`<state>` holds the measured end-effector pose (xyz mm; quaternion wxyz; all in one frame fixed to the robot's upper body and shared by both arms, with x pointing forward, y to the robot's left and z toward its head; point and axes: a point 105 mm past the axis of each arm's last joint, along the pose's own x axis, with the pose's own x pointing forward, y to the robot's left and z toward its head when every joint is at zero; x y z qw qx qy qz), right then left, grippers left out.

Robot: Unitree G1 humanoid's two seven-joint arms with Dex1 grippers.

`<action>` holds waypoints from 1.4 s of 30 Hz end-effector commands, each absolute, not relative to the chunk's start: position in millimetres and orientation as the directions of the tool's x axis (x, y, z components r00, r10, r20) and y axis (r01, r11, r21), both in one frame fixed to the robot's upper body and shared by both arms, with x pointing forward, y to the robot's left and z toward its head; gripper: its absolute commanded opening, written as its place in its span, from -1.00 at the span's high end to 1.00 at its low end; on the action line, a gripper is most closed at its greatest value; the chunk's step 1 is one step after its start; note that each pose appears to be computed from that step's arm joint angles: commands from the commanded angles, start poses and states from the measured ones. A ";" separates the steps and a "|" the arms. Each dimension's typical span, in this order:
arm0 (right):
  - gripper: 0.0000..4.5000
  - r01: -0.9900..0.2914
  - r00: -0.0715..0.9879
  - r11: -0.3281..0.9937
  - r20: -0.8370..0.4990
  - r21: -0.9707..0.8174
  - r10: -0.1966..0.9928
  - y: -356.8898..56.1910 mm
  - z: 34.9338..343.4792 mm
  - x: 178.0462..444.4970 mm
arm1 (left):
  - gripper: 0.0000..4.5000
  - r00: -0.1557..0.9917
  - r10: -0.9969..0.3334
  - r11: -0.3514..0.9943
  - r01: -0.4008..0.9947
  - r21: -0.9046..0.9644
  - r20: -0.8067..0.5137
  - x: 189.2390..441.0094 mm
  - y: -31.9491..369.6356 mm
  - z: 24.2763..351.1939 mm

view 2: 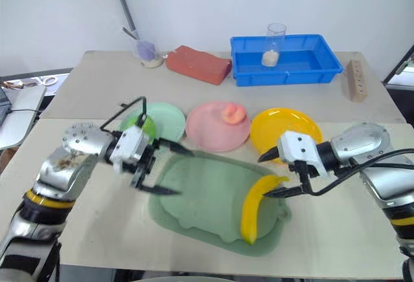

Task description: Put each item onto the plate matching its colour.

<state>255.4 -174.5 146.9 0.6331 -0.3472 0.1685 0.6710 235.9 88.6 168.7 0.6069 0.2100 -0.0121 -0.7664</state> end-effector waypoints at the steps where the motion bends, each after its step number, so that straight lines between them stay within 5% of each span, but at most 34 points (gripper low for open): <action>1: -1.00 -0.912 -0.021 -0.317 -0.743 -0.260 0.669 -176.0 137.6 259.1 | -0.98 -0.170 -0.942 -0.258 0.918 0.300 -0.291 222.7 89.9 177.1; 13: -1.00 -0.811 -0.146 -0.533 -0.798 -0.242 0.585 -168.2 109.8 270.4 | -0.98 -0.102 -0.960 -0.178 0.941 0.287 -0.260 205.3 88.6 174.3; 22: 0.29 -0.821 -0.174 -0.526 -0.782 -0.219 0.598 -173.3 108.8 262.2 | -1.00 -0.066 -0.962 -0.146 0.944 0.295 -0.264 213.1 90.0 171.6; 26: 0.39 -0.833 -0.143 -0.494 -0.766 -0.250 0.627 -177.0 115.4 262.0 | -1.00 -0.053 -0.968 -0.132 0.938 0.320 -0.245 222.1 87.4 176.7; 30: 0.39 -0.895 0.005 -0.307 -0.697 -0.323 0.717 -187.3 143.1 270.6 | -1.00 0.002 -0.978 -0.070 0.938 0.340 -0.208 242.1 85.8 185.8; 36: 0.39 -0.920 0.360 0.213 -0.500 -0.328 0.787 -217.0 185.5 293.3 | -1.00 0.115 -0.988 0.076 0.943 0.324 -0.103 272.9 76.5 206.4; 42: 0.39 -0.703 0.707 0.619 -0.437 -0.350 0.556 -263.4 183.9 339.0 | -1.00 0.166 -0.983 0.132 0.934 0.333 -0.077 287.0 61.2 204.3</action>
